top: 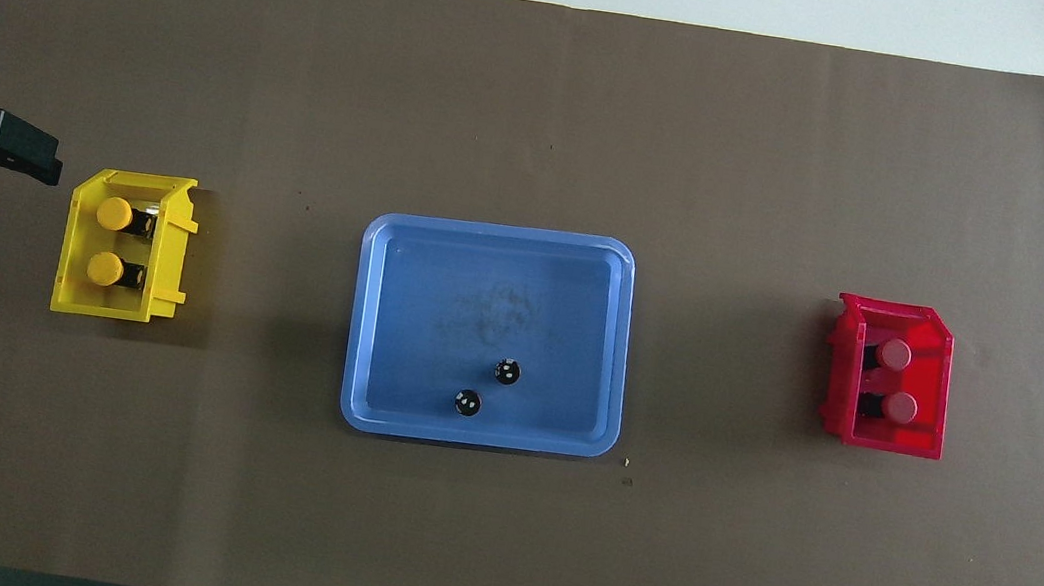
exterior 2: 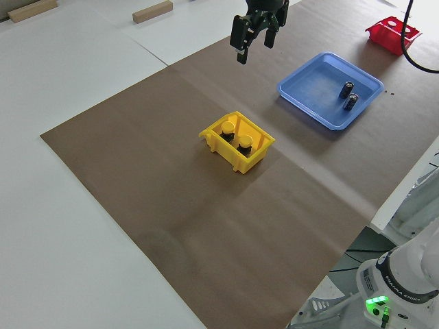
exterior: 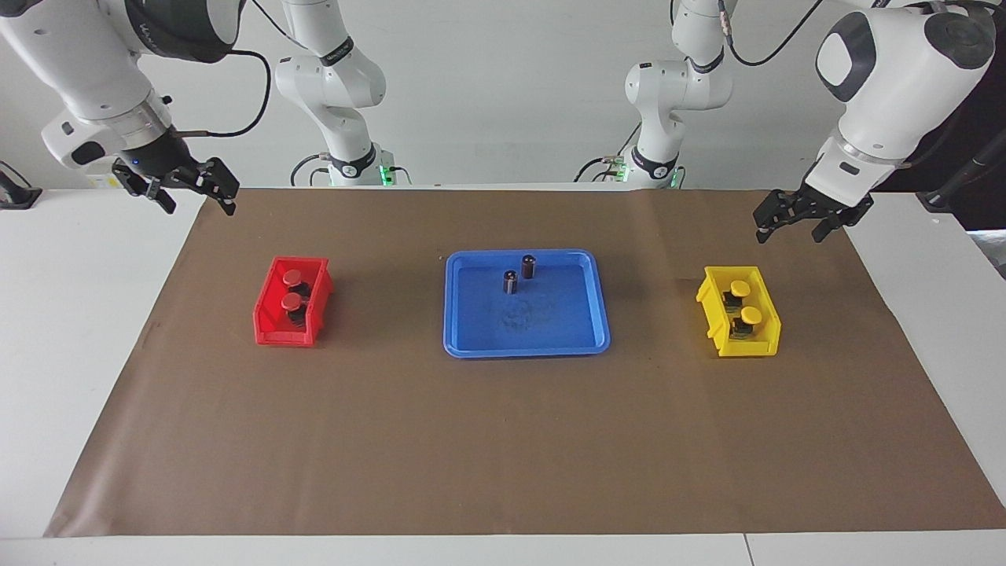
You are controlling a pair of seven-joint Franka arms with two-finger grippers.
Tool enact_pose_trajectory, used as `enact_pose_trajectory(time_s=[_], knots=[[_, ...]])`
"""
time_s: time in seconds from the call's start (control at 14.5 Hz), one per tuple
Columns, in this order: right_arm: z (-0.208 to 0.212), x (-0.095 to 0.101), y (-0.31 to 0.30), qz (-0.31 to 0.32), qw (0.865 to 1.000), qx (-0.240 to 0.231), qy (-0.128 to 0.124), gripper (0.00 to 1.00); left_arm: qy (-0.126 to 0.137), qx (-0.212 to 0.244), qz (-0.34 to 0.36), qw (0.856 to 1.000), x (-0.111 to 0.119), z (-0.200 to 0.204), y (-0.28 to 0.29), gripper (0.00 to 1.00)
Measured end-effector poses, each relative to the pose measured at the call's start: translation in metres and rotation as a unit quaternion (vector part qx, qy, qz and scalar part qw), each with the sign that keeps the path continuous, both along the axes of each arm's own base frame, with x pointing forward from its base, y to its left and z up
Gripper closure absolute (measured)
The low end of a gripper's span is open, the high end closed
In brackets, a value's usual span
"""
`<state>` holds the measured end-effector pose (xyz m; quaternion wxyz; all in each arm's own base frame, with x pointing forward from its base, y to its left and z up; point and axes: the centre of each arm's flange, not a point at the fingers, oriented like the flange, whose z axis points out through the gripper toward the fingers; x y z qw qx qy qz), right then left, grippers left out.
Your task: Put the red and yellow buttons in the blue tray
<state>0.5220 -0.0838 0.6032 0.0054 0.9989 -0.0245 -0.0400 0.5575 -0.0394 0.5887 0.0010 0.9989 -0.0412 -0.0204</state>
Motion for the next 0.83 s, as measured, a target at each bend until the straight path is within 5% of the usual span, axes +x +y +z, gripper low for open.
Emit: enact_pose_trajectory(time_s=[0.28, 0.83], knots=[[0.0, 0.0, 0.0, 0.0, 1.0, 0.0, 0.0, 0.0, 0.019, -0.008, -0.005, 1.0, -0.01, 0.017, -0.009, 0.0], [0.002, 0.0, -0.007, 0.001, 1.0, 0.0, -0.008, 0.0, 0.015, -0.009, -0.012, 1.0, -0.013, 0.026, -0.017, 0.0]])
